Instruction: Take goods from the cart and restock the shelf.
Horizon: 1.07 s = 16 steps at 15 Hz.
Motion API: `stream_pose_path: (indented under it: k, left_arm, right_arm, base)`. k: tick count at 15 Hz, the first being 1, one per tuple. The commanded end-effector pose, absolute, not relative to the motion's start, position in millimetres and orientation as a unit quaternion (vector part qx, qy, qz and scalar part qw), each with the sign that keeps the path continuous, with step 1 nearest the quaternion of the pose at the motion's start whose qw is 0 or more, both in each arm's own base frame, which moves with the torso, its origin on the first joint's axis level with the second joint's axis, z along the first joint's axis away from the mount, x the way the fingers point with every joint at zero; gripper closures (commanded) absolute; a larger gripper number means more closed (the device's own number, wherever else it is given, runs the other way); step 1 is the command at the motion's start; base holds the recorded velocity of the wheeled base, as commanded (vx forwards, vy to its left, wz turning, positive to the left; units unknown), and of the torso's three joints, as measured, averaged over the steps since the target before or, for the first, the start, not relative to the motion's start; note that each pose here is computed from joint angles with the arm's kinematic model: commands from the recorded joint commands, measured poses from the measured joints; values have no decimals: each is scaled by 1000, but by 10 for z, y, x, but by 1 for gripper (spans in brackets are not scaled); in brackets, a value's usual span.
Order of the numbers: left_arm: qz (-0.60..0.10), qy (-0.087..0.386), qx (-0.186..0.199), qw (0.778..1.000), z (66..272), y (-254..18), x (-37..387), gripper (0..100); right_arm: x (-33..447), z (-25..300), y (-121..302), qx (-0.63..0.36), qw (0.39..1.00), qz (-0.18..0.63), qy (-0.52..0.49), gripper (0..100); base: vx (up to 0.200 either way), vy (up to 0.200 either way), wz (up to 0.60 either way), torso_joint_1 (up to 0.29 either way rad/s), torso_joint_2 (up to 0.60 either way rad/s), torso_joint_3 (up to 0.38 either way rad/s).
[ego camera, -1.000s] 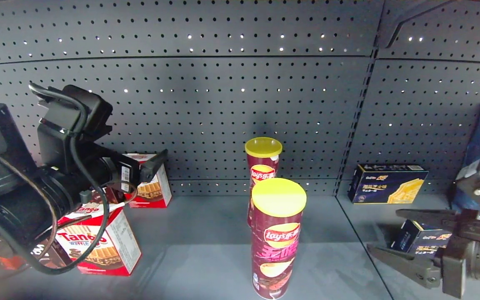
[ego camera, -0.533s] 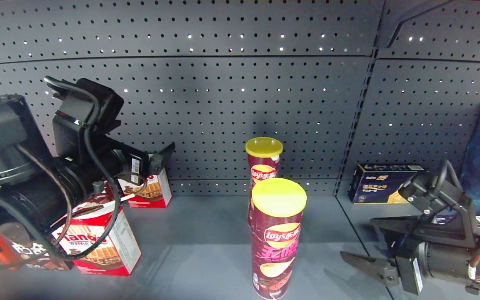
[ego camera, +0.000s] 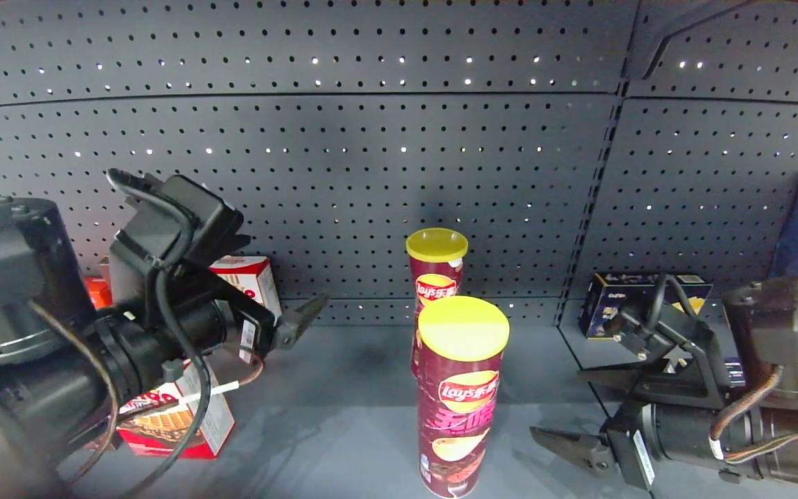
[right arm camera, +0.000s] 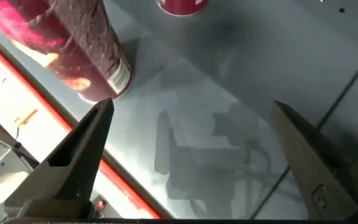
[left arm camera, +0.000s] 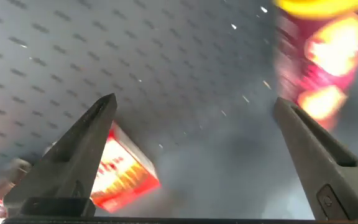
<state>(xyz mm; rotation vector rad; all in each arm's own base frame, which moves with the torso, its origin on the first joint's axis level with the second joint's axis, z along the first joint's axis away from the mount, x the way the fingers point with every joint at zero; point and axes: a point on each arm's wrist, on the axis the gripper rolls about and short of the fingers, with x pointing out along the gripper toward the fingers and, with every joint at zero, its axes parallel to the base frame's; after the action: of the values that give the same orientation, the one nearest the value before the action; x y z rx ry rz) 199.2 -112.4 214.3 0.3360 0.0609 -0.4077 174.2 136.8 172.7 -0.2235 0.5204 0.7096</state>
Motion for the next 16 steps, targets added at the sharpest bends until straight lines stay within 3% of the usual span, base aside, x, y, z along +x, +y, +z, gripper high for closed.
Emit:
stream_pose_path:
  k: [1, 16]
  left_arm:
    - [-219, 32, 167, 961, 2133, -1089, 1798, 0]
    - [-213, 38, 168, 962, 2093, -1048, 1775, 0]
  right_arm:
    - [1829, 1702, 1438, -110, 897, 343, 258, 0]
    - [1924, 1655, 1652, -120, 888, 358, 262, 0]
  base:
    - [0, 0, 0, 0, 0, 0]
    - [0, 0, 0, 0, 0, 0]
